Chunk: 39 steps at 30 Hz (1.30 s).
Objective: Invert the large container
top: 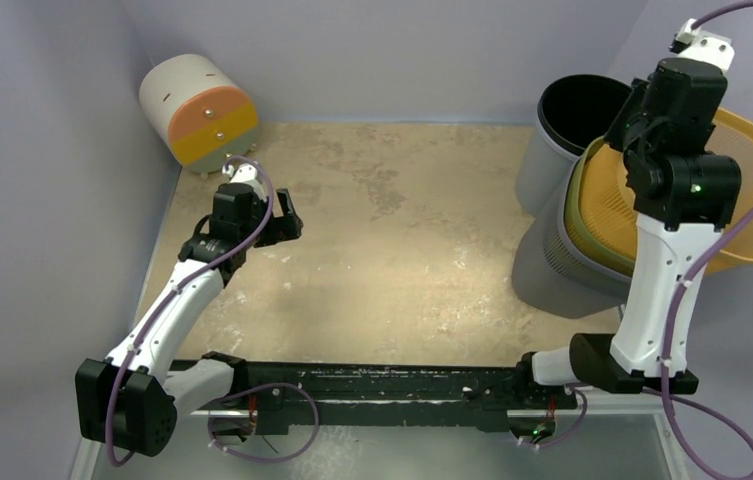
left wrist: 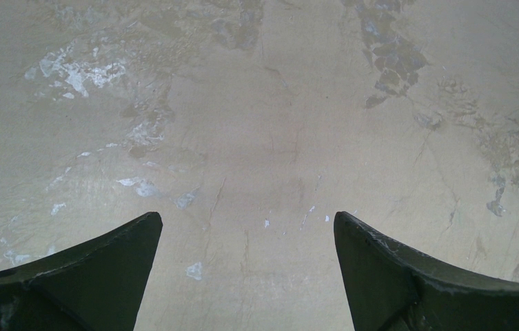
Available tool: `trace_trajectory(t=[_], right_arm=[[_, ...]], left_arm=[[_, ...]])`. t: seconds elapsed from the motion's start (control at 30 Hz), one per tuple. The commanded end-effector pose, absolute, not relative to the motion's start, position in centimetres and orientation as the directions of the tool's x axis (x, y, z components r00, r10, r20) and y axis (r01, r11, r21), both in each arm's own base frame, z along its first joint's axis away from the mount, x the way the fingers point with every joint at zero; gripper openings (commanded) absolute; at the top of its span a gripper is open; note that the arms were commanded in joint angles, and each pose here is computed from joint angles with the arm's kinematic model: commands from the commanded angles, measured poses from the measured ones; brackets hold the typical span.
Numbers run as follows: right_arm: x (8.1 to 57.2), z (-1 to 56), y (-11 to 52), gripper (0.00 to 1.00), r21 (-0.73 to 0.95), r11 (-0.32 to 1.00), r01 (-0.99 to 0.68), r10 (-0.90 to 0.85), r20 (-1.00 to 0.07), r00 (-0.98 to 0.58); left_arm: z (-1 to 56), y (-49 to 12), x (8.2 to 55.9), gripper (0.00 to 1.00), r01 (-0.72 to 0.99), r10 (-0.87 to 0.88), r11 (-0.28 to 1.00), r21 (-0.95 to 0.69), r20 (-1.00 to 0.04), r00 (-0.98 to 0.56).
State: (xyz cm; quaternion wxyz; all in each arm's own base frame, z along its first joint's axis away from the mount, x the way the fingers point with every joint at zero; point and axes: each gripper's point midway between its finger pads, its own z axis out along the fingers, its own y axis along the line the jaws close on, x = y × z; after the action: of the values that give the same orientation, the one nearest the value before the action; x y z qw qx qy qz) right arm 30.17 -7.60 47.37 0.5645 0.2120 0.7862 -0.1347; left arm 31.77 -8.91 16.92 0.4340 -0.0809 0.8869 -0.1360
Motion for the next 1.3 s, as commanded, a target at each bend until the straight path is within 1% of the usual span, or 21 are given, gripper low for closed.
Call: trace_trajectory(t=[0.0,0.2,0.4,0.57,0.77,0.97,1.17,1.27], right_arm=[[27.6,55.9,-7.8,0.00,0.195,0.862,0.469,0.187,-0.980,0.063],[22.9,63.0,-7.3,0.00,0.284,0.882,0.375,0.159,-0.931,0.330],[20.8,66.7,-6.1,0.00,0.289,0.914,0.284,0.147,-0.890,0.432],[17.2,69.9,-5.2,0.00,0.311,0.931,0.192,0.156,-0.814,0.560],[13.8,72.8,-3.9,0.00,0.307,0.948,0.087,0.177,-0.734,0.656],[11.2,74.6,-2.4,0.00,0.288,0.957,-0.022,0.214,-0.658,0.722],[12.8,74.9,0.9,0.00,0.197,0.963,-0.183,0.268,-0.672,0.690],[13.4,75.3,3.4,0.00,0.123,0.945,-0.302,0.303,-0.677,0.671]], left_arm=[[17.7,-8.7,31.8,0.92,-0.008,-0.243,0.956,-0.293,-0.777,-0.581],[17.9,-9.0,32.1,0.92,-0.004,-0.252,0.952,-0.307,-0.775,-0.580],[18.1,-8.8,31.9,0.92,-0.008,-0.253,0.952,-0.305,-0.776,-0.577],[18.4,-8.8,31.9,0.92,-0.009,-0.252,0.953,-0.302,-0.780,-0.573],[18.6,-8.8,32.0,0.92,-0.010,-0.255,0.953,-0.304,-0.780,-0.571],[18.6,-8.7,31.9,0.92,-0.011,-0.255,0.953,-0.303,-0.780,-0.572],[20.1,-8.7,31.9,0.92,-0.004,-0.265,0.950,-0.313,-0.798,-0.542],[21.1,-8.5,31.9,0.92,-0.005,-0.269,0.950,-0.312,-0.811,-0.520]])
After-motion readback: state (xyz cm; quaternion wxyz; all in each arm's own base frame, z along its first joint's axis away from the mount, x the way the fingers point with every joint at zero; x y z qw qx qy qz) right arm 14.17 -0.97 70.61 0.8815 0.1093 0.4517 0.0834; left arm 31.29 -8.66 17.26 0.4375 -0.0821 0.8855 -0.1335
